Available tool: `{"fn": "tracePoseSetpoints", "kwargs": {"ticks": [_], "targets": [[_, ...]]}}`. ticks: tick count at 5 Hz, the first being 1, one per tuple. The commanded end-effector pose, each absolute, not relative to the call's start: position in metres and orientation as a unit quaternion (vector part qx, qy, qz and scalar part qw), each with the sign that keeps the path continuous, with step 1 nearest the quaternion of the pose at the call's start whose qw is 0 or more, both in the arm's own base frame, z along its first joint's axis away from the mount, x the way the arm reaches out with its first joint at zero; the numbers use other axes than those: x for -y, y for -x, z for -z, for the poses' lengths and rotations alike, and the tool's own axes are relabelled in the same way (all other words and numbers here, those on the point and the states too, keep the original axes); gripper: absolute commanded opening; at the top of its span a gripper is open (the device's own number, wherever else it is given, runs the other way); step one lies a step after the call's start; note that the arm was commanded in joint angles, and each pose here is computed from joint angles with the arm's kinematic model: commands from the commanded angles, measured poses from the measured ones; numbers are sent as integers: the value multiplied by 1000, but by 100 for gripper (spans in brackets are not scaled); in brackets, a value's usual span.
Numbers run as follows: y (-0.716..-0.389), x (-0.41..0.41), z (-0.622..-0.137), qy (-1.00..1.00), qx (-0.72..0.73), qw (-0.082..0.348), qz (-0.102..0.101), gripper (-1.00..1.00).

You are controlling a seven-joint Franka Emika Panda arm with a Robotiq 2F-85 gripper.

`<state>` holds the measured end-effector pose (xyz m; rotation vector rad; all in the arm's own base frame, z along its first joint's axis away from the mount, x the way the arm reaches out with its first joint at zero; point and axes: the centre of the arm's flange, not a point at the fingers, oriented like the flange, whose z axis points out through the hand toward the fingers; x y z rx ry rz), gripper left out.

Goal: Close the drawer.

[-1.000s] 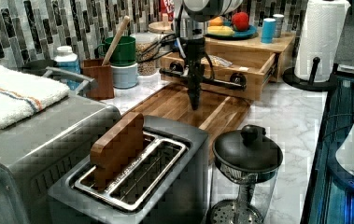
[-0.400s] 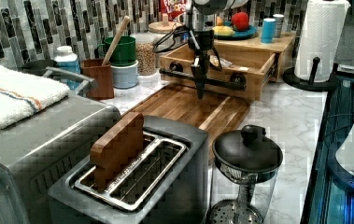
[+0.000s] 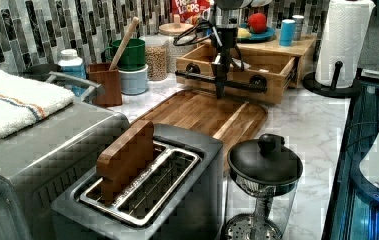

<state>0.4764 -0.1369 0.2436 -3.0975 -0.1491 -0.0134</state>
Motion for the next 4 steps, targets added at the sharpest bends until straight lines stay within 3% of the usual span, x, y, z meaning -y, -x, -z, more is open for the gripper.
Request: {"fn": "tracePoseSetpoints", "kwargs": {"ticks": [1, 3, 4], "targets": [[-505, 230, -282, 995, 33, -47, 86, -100], [-496, 294, -290, 992, -20, -68, 109, -100], [-494, 318, -308, 991, -8, -87, 101, -100]]}}
